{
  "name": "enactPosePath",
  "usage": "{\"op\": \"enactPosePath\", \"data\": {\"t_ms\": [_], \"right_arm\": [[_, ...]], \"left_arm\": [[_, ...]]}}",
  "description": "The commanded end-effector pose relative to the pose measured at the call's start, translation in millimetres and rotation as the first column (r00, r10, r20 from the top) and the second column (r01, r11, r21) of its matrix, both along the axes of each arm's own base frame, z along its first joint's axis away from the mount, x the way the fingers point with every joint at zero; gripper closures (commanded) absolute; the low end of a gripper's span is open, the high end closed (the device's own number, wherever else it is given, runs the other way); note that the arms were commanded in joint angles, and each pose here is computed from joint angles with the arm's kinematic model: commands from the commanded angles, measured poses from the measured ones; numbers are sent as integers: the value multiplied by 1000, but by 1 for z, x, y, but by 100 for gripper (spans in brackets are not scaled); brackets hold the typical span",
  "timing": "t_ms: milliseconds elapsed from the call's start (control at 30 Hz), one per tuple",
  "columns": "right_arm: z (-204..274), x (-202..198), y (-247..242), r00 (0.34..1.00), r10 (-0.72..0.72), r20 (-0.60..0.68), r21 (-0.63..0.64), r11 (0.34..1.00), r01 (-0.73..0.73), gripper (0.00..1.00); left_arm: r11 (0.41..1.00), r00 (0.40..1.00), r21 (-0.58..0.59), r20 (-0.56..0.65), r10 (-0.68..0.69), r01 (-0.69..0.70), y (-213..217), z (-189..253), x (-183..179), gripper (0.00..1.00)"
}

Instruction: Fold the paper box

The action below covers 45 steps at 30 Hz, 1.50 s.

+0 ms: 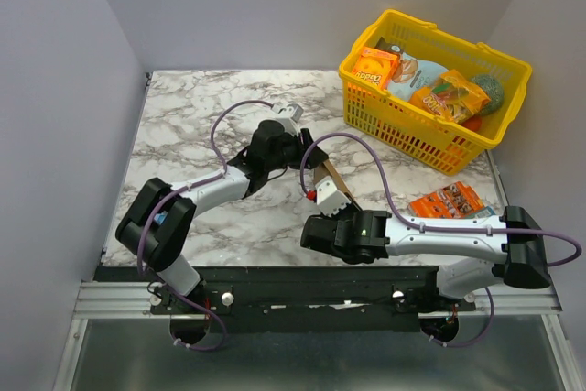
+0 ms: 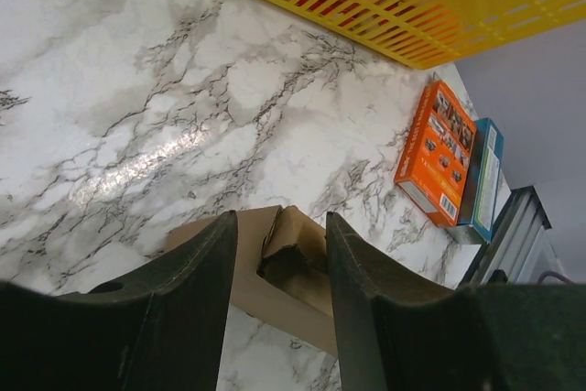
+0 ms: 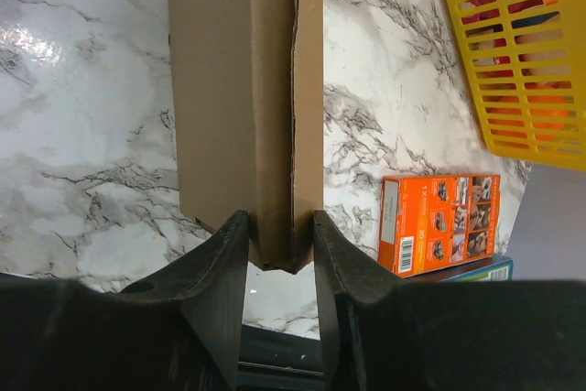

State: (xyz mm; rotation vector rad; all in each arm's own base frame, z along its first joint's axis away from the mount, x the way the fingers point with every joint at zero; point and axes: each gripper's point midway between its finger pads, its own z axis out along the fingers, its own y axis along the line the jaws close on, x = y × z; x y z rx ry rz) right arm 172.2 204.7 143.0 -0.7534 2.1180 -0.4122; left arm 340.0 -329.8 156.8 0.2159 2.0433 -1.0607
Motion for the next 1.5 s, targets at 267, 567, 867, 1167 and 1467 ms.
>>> {"op": "enactPosePath", "data": {"t_ms": [267, 567, 867, 1167, 1467], "right_arm": [[-16, -9, -1, 998, -11, -66, -26, 1000, 9, 61], [-16, -9, -2, 998, -16, -63, -25, 1000, 14, 61], [-12, -9, -1, 998, -30, -63, -8, 1000, 29, 56], [23, -8, 16, 995, -40, -95, 137, 989, 53, 37], [20, -8, 10, 994, -54, -94, 119, 991, 65, 41]], "left_arm": [[999, 993, 51, -113, 20, -14, 15, -58, -15, 63], [998, 990, 53, -140, 24, -17, 19, -73, -23, 80], [999, 991, 49, -132, 20, -13, 21, -75, -26, 89], [997, 995, 81, -97, -10, 18, 21, -74, -28, 92], [995, 996, 95, -87, -10, 19, 20, -71, -26, 92]]}}
